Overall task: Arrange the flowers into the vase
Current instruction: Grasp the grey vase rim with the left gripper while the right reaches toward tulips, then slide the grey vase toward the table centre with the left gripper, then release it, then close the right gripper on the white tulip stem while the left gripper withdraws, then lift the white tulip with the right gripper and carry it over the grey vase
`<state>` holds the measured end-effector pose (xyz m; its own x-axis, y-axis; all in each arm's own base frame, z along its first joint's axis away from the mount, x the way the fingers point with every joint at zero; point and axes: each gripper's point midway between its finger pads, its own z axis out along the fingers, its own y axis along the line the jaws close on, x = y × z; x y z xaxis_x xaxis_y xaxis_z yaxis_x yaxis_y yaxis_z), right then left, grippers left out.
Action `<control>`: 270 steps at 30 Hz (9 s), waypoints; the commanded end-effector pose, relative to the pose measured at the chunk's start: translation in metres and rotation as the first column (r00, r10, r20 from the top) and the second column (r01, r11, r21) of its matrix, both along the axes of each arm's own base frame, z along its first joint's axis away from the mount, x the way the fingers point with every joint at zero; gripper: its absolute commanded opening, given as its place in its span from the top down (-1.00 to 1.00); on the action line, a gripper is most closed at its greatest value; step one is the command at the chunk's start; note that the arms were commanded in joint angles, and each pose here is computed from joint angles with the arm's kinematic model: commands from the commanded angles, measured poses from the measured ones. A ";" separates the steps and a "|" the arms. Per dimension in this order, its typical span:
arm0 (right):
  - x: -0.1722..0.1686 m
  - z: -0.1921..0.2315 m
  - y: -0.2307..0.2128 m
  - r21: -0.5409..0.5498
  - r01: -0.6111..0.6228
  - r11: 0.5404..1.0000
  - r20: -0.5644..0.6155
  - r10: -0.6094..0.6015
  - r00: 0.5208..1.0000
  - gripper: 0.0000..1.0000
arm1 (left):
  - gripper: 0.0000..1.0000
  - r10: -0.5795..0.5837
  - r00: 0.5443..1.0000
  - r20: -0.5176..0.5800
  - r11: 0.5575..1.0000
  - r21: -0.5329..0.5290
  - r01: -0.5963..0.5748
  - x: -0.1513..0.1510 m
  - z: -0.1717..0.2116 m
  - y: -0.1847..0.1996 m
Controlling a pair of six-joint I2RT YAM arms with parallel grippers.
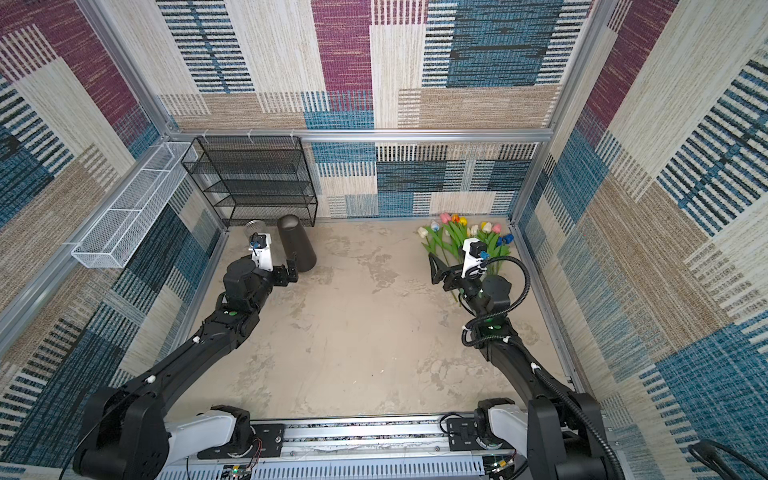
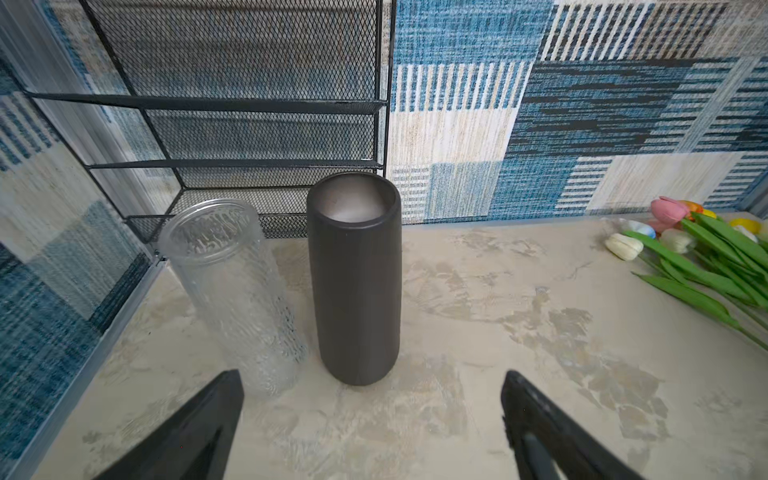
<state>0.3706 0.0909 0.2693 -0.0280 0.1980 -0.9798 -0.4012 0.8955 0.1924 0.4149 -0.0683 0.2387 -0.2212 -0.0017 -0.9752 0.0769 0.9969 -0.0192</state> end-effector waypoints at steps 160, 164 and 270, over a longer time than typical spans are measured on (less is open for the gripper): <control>0.140 -0.230 -0.021 -0.340 -0.118 0.933 -0.833 -0.240 0.498 0.83 | -0.99 -0.812 0.567 0.142 0.578 0.053 0.814 -0.166 -0.070 -0.187; 0.138 -0.211 -0.016 -0.330 -0.103 0.939 -0.824 -0.233 0.516 0.84 | -0.99 -0.796 0.572 0.197 0.585 0.008 0.811 -0.168 -0.067 -0.186; -0.019 0.188 0.168 0.139 -0.617 0.775 0.379 0.534 0.756 1.00 | -0.99 -0.842 0.502 0.196 0.506 -0.032 0.862 -0.176 -0.047 -0.199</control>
<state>0.3502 0.2637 0.4502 0.0010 0.4154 -0.9097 -0.9044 0.3886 0.1765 0.2415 -0.2652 0.1809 -0.0805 0.0313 -0.9963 0.8897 0.4529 -0.0577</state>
